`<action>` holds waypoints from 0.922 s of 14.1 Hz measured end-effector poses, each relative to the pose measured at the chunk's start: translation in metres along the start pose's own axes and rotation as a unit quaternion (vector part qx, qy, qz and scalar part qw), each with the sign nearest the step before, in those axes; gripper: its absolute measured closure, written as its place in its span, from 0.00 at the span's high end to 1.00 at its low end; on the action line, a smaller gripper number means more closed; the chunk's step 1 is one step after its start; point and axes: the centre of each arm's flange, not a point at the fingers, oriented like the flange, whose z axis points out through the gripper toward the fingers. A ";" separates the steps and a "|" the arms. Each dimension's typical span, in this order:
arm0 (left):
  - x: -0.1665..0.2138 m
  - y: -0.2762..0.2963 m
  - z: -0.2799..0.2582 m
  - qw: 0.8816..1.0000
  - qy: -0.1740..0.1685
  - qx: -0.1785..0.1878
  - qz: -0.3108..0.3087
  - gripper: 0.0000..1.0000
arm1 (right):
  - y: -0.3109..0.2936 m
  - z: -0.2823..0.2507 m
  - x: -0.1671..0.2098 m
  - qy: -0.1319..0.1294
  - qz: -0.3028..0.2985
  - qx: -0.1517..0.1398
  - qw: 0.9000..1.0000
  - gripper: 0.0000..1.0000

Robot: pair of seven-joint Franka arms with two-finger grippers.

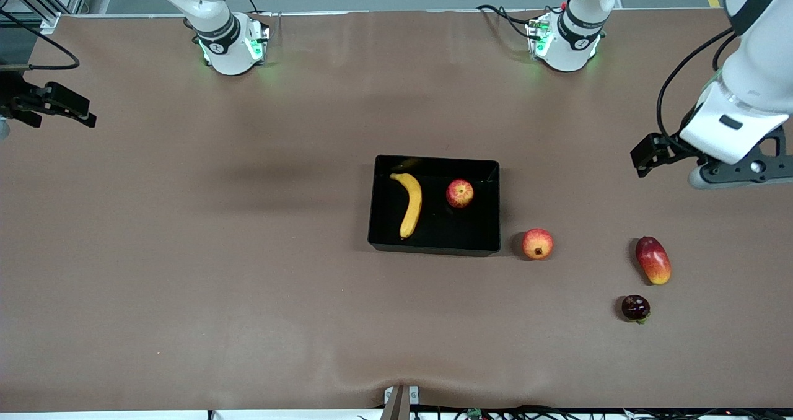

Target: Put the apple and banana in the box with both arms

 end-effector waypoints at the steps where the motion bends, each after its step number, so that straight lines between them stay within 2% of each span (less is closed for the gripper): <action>1: -0.003 -0.004 -0.004 1.000 -0.003 -0.008 0.006 1.00 | 0.000 0.000 0.000 0.000 0.000 0.000 1.000 1.00; 4: -0.013 -0.028 -0.011 0.999 -0.009 -0.032 0.003 1.00 | 0.000 0.000 0.000 0.000 0.000 0.000 1.000 1.00; 13: -0.043 -0.031 -0.025 0.999 -0.005 -0.032 0.013 1.00 | -0.001 0.000 0.000 0.000 -0.001 0.000 1.000 1.00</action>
